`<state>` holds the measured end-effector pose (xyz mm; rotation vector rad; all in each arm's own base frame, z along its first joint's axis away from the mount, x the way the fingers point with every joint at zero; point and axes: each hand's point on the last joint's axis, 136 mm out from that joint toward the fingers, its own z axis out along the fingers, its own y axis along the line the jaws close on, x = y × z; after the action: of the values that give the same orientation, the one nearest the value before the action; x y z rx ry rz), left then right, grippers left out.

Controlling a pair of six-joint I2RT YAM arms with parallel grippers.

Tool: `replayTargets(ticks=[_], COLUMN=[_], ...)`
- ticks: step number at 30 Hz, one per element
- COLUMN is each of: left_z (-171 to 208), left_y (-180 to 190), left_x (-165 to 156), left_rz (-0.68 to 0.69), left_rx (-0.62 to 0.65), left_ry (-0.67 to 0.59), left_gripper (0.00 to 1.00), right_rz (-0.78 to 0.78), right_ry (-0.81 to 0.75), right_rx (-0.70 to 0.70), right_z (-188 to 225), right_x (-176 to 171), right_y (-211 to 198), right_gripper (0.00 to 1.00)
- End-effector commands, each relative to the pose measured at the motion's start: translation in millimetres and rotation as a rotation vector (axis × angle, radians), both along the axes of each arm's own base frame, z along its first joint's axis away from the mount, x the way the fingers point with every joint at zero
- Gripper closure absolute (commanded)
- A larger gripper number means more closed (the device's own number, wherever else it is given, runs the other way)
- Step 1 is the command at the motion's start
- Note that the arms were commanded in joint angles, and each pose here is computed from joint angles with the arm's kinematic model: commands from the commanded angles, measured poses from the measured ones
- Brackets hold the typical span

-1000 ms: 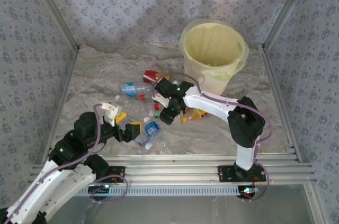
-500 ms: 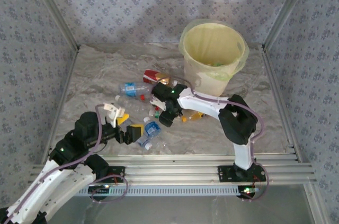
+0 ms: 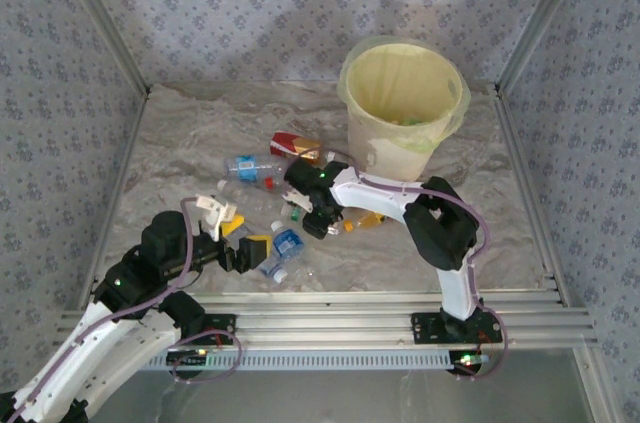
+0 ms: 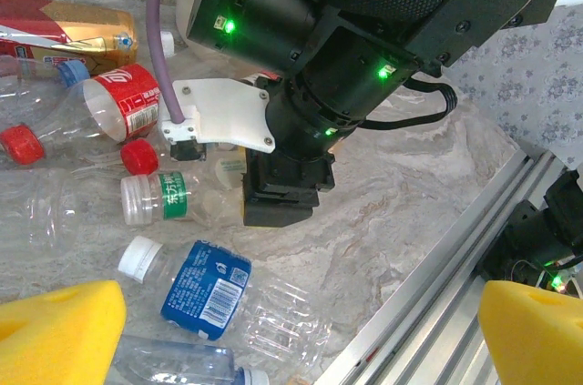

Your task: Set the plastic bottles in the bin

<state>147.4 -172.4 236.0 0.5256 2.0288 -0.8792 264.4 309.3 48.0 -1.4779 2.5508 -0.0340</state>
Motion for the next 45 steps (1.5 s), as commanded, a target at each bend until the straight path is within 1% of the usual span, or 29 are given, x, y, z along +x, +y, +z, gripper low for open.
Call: replayTargets(ticks=[1, 7, 11, 16, 20, 24, 27, 31, 34, 38, 42, 45], left_z=[12, 13, 14, 22, 37, 54, 65, 73, 74, 69, 69, 67], left_y=[-3, -2, -2, 0, -1, -7, -15, -25, -33, -38, -36, -33], left_x=[0, 0, 2, 1, 2, 3, 4, 12, 18, 25, 26, 29], left_rz=[-0.018, -0.015, -0.013, -0.005, -0.014, -0.055, -0.100, -0.126, -0.136, -0.131, -0.115, -0.089], left_rx=[-0.027, -0.034, -0.037, -0.072, -0.093, -0.100, -0.104, -0.106, -0.120, -0.128, -0.136, -0.132], left_ry=[-0.048, -0.055, -0.072, -0.127, -0.199, -0.289, -0.378, -0.432, -0.430, -0.431, -0.427, -0.416], left_gripper=[0.00, 0.00, 0.01, 0.00, 0.00, 0.00, 0.00, 0.00, 0.00, 0.00, 0.00, 0.00], right_rz=[0.022, -0.015, -0.064, -0.123, -0.176, -0.222, -0.255, -0.293, -0.316, -0.376, -0.481, -0.549], right_ry=[0.008, -0.022, -0.020, -0.053, -0.104, -0.164, -0.215, -0.291, -0.375, -0.464, -0.528, -0.553], right_rx=[0.032, 0.094, 0.203, 0.346, 0.481, 0.604, 0.681, 0.753, 0.790, 0.806, 0.788, 0.737], right_z=[8, 31, 58, 99, 143, 194, 235, 283, 314, 343, 355, 351], right_x=[-4, 1, 4, 8, 14, 22, 27, 36, 47, 70, 104, 128], right_y=[9, 5, 4, 3, -3, -16, -28, -46, -63, -89, -120, -142], right_gripper=[0.41, 0.41, 0.42, 0.42, 0.42, 0.42, 0.42, 0.42, 0.42, 0.42, 0.43, 0.43])
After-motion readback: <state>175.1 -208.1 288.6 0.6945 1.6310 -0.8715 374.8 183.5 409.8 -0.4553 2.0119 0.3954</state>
